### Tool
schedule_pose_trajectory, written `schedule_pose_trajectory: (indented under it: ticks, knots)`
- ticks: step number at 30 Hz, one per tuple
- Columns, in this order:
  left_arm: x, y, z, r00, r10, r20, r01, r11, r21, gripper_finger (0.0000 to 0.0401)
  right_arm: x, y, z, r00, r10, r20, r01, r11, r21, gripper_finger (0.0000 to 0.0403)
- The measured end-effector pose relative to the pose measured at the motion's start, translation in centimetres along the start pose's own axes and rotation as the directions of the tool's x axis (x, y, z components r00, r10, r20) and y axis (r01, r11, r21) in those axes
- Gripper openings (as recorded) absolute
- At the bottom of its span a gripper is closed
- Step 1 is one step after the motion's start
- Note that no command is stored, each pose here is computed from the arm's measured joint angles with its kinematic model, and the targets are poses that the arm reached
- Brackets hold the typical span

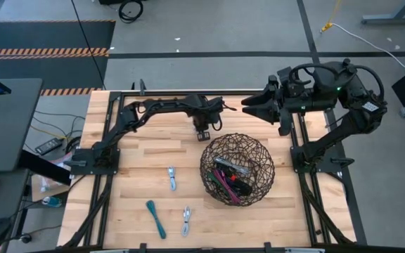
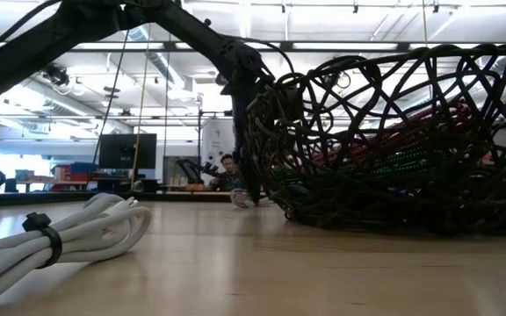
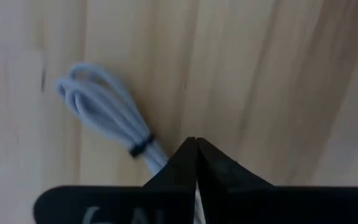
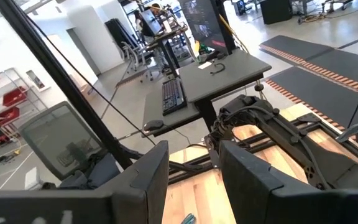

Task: Pick and place USB-C Cables
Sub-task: Put the purple charger cable into the black wire basket

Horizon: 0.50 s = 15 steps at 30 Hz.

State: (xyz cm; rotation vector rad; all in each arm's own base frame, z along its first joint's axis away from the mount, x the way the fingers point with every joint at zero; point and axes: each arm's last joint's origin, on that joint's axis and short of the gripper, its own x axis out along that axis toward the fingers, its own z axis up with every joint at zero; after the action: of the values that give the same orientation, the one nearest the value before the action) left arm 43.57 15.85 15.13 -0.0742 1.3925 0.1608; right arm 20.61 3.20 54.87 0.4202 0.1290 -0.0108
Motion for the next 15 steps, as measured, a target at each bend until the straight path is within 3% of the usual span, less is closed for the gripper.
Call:
schedule_pose_trajectory:
  ticks: [5,15]
  knots:
    - [-1.1,0.0,-0.5,0.999,0.017,-0.036,-0.019,0.999,-0.03,0.0023,0.0,0.0,-0.1,1.0,0.016,-0.018,-0.016,1.0,-0.024,0.0149]
    - [-3.5,0.1,-0.6,0.999,0.04,0.003,-0.039,0.992,-0.123,0.002,0.0,0.1,-0.3,0.997,0.058,-0.048,-0.06,0.998,-0.035,0.0149]
